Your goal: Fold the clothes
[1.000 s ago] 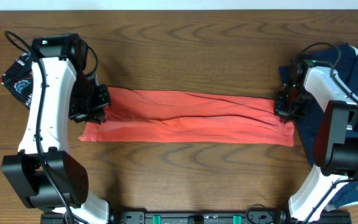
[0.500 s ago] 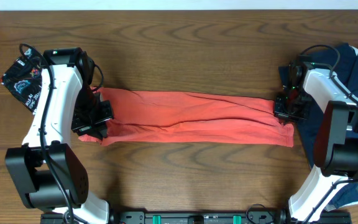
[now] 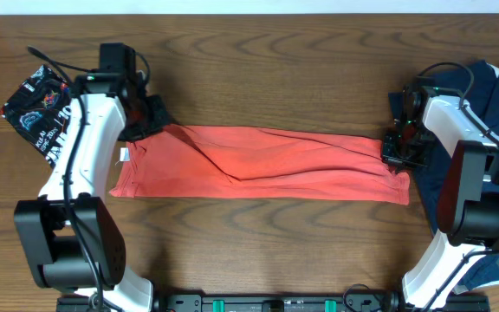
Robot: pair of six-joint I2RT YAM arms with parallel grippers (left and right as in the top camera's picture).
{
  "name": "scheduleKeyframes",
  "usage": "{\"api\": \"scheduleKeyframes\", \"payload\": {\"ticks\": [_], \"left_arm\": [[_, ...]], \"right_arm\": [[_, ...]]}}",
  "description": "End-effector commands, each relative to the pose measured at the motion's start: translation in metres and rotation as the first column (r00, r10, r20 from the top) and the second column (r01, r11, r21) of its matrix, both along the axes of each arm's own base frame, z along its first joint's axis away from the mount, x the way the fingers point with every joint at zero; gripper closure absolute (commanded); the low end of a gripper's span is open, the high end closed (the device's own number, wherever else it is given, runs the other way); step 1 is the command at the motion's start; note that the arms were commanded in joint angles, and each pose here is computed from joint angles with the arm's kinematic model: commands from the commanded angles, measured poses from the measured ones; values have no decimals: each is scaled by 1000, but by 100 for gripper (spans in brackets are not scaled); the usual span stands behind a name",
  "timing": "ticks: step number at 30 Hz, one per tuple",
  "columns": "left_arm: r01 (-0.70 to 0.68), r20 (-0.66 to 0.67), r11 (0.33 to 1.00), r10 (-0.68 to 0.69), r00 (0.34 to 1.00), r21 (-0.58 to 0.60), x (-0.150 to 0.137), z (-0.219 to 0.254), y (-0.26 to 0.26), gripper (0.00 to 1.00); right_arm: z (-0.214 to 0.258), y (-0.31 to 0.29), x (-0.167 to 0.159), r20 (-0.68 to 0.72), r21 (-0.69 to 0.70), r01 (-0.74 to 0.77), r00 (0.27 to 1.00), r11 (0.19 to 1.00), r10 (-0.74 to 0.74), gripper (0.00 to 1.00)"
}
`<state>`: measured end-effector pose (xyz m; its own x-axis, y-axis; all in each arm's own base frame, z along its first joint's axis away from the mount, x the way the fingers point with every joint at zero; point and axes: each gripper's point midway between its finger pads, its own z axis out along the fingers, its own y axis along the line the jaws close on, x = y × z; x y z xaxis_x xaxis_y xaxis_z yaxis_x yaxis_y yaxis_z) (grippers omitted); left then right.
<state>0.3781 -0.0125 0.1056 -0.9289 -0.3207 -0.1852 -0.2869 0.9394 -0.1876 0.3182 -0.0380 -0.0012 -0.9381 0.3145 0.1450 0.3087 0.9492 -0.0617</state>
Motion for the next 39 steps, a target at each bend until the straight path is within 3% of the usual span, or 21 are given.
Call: {"api": "scheduleKeyframes", "payload": {"ticks": [1, 5, 6, 13, 16, 19, 32, 39], "left_arm": [[-7, -56, 999, 10, 998, 39, -8, -23, 4, 79], [-11, -113, 996, 22, 993, 91, -22, -39, 13, 40], [-10, -123, 996, 22, 992, 94, -25, -41, 13, 37], [-9, -141, 996, 22, 990, 93, -31, -39, 13, 36], [-10, -127, 996, 22, 992, 94, -31, -34, 13, 36], [-12, -113, 996, 23, 993, 93, -31, -28, 13, 36], [-8, -153, 996, 22, 988, 93, -45, -24, 13, 36], [-7, -161, 996, 22, 987, 92, -47, -24, 13, 35]], "right_arm": [[1, -2, -5, -5, -14, -7, 1000, 1000, 7, 90], [2, -2, -3, -2, -13, -7, 1000, 1000, 7, 88], [2, -3, -2, 1, -14, -7, 1000, 1000, 7, 88], [47, -17, 19, 145, -9, 53, 988, 999, -52, 83], [73, -23, 22, 226, 20, 43, 973, 999, -46, 67], [83, -21, 15, 240, 75, -57, 970, 996, 37, 60], [19, -13, -17, 199, 149, -54, 980, 987, 24, 62], [-11, -18, -13, 277, 103, -62, 960, 993, 31, 42]]}}
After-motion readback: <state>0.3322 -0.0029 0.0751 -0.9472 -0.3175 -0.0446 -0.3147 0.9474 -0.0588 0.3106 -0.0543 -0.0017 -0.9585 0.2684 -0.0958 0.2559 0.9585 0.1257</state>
